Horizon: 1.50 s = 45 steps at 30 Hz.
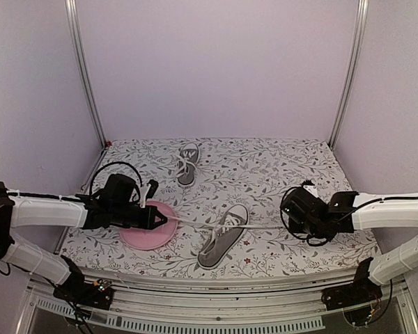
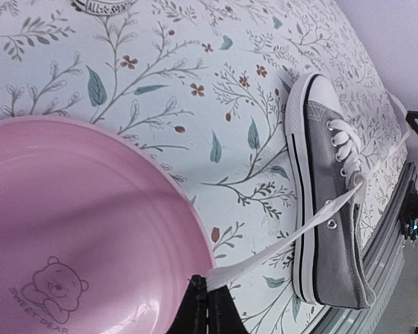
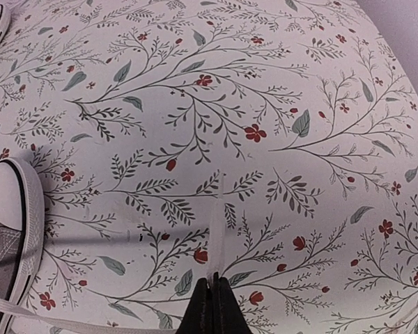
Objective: Tie the shoes
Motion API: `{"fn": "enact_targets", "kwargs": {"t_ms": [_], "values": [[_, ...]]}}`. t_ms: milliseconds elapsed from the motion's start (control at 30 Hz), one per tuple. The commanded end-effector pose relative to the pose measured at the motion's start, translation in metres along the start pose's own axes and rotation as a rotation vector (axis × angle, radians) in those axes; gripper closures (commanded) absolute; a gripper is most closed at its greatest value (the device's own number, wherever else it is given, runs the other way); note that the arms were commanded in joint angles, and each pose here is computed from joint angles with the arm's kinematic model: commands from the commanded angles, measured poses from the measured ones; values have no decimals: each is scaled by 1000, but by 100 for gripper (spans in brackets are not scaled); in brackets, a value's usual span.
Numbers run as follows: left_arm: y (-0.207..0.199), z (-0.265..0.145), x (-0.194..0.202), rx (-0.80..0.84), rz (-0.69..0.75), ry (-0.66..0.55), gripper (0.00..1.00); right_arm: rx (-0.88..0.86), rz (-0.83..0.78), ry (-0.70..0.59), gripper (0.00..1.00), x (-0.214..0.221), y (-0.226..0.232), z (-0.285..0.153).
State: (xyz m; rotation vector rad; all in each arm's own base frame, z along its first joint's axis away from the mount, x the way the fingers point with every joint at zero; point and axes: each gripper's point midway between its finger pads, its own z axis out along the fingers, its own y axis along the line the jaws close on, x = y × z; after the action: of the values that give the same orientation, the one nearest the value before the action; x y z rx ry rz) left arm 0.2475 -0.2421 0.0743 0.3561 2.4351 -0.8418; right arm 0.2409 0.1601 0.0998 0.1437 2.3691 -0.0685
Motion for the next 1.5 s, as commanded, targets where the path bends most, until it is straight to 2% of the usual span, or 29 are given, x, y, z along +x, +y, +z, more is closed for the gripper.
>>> {"fn": "enact_targets", "kwargs": {"t_ms": [0,67,133,300,433,567,600,667,700,733,767,967,1033,1067,1100,1333,1467], "values": [[17,-8,-30,-56,-3,-70,100,-34,89,-20,98,-7,-3,-3],[11,-8,-39,-25,9,-85,100,-129,96,-44,98,-17,14,-10],[-1,-8,-51,21,34,-106,100,-302,55,-90,98,-31,46,-26],[-26,-2,-80,115,91,-137,100,-827,-172,-279,98,-55,150,-123],[-50,-2,-103,203,144,-174,100,-1155,-318,-352,98,-40,227,-196],[-71,1,-115,254,192,-188,100,-1319,-492,-336,98,3,308,-229],[-77,2,-118,267,206,-195,100,-1339,-528,-322,94,11,322,-232],[-88,1,-119,293,228,-199,100,-1311,-558,-315,54,14,339,-226],[-93,0,-119,308,240,-203,100,-1267,-543,-328,41,9,341,-219],[-97,-1,-118,319,251,-207,100,-1235,-527,-341,32,2,338,-215],[-101,-3,-118,331,264,-213,100,-1206,-518,-352,28,-6,334,-208],[-123,-12,-112,397,329,-224,100,-1061,-420,-294,27,-55,289,-149],[-131,-14,-109,424,349,-227,100,-1045,-405,-243,33,-63,279,-128],[-135,-15,-108,437,357,-228,100,-1055,-404,-216,41,-65,275,-119],[-138,-15,-108,446,364,-229,100,-1071,-406,-188,46,-67,274,-112],[-147,-14,-105,467,382,-221,100,-1136,-444,-155,46,-71,278,-96],[-148,-13,-105,465,382,-223,100,-1171,-473,-141,50,-67,284,-93]]}}
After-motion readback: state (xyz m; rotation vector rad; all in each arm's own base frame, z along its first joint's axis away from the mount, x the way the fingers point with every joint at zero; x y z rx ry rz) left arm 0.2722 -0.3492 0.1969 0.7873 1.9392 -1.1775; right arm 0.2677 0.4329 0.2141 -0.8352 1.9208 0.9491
